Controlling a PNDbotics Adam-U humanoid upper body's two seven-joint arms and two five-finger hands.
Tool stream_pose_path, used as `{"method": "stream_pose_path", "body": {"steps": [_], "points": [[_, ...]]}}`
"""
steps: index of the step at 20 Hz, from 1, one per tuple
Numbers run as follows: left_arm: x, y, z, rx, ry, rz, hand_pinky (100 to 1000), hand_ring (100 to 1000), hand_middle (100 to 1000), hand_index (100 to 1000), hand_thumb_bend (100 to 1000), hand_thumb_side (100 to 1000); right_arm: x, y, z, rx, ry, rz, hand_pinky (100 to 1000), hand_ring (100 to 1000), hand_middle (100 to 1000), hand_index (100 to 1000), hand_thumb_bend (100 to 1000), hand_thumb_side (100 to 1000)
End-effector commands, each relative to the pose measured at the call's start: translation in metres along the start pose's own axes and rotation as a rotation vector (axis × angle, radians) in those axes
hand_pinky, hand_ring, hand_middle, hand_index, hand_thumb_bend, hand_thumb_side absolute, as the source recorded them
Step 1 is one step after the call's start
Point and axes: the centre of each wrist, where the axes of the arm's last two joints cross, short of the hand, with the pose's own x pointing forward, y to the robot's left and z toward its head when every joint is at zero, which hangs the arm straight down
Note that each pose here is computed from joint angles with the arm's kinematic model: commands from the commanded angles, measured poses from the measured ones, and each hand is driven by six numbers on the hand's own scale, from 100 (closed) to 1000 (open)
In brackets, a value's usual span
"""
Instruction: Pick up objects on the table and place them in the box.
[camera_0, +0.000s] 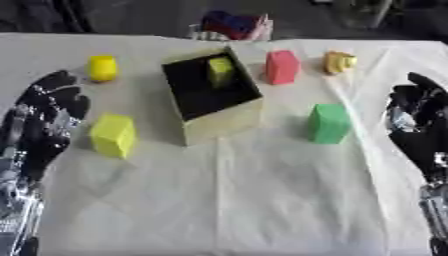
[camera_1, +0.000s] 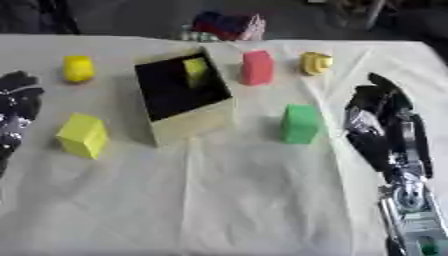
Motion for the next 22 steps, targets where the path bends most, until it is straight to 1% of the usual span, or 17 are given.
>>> {"method": "stream_pose_path", "body": {"steps": [1, 3, 5, 6, 7, 9, 11, 12, 13, 16, 17, 18, 19, 20, 22], "points": [[0.006, 0.004, -0.002, -0.004, -0.025, -0.022, 851, 795, 761, 852, 555, 497, 0.004, -0.004, -0.003, -0.002, -0.019, 0.012, 798, 750, 692, 868, 100, 226], [0.006, 0.004, -0.002, -0.005, -0.024, -0.025, 851, 795, 761, 852, 549, 467, 0.003, -0.004, -0.003, -0.002, -0.016, 0.013, 798, 750, 692, 868, 100, 225], [0.006, 0.004, -0.002, -0.006, -0.025, -0.031, 852, 795, 761, 851, 519, 415, 0.003, -0.004, -0.003, -0.003, -0.017, 0.012, 798, 750, 692, 868, 100, 229], [0.006, 0.005, -0.002, -0.009, -0.026, -0.035, 852, 796, 761, 852, 463, 340, 0.003, -0.004, -0.003, -0.004, -0.016, 0.011, 798, 750, 692, 868, 100, 230], [0.007, 0.005, -0.002, -0.012, -0.027, -0.040, 853, 797, 762, 852, 463, 320, 0.003, -0.004, -0.003, -0.005, -0.015, 0.010, 798, 750, 692, 868, 100, 230], [0.007, 0.006, -0.002, -0.021, -0.029, -0.058, 855, 799, 764, 854, 512, 316, 0.003, -0.003, -0.003, -0.004, -0.014, 0.009, 798, 749, 691, 868, 100, 232], [0.008, 0.009, -0.004, -0.037, -0.035, -0.092, 856, 801, 766, 855, 525, 319, 0.003, -0.003, -0.003, -0.003, -0.013, 0.009, 798, 749, 692, 868, 100, 232], [0.012, 0.014, -0.008, -0.069, -0.052, -0.143, 856, 801, 768, 863, 550, 333, 0.003, -0.004, -0.003, -0.001, -0.013, 0.011, 798, 750, 692, 868, 100, 233], [0.016, 0.020, -0.013, -0.111, -0.070, -0.212, 854, 800, 770, 863, 545, 328, 0.003, -0.004, -0.003, 0.000, -0.012, 0.014, 798, 749, 692, 868, 100, 234], [0.036, 0.044, -0.032, -0.261, -0.130, -0.482, 852, 797, 774, 860, 544, 320, 0.002, -0.006, -0.003, 0.004, -0.009, 0.023, 799, 750, 692, 868, 100, 235], [0.039, 0.049, -0.035, -0.288, -0.139, -0.536, 852, 797, 774, 860, 544, 320, 0.002, -0.006, -0.003, 0.004, -0.009, 0.025, 799, 750, 692, 868, 100, 235], [0.045, 0.055, -0.041, -0.347, -0.151, -0.620, 849, 797, 786, 862, 555, 321, 0.002, -0.007, -0.003, 0.006, -0.008, 0.028, 799, 749, 692, 868, 100, 236], [0.053, 0.065, -0.051, -0.447, -0.158, -0.741, 848, 796, 787, 862, 557, 319, 0.001, -0.007, -0.002, 0.008, -0.006, 0.031, 799, 749, 692, 868, 100, 236], [0.058, 0.073, -0.059, -0.534, -0.155, -0.829, 847, 798, 793, 864, 566, 311, 0.001, -0.008, -0.002, 0.010, -0.005, 0.034, 799, 749, 692, 868, 100, 237], [0.064, 0.085, -0.075, -0.718, -0.123, -0.957, 846, 799, 802, 863, 560, 285, 0.001, -0.008, -0.002, 0.019, -0.005, 0.038, 799, 749, 691, 869, 100, 238]]}}
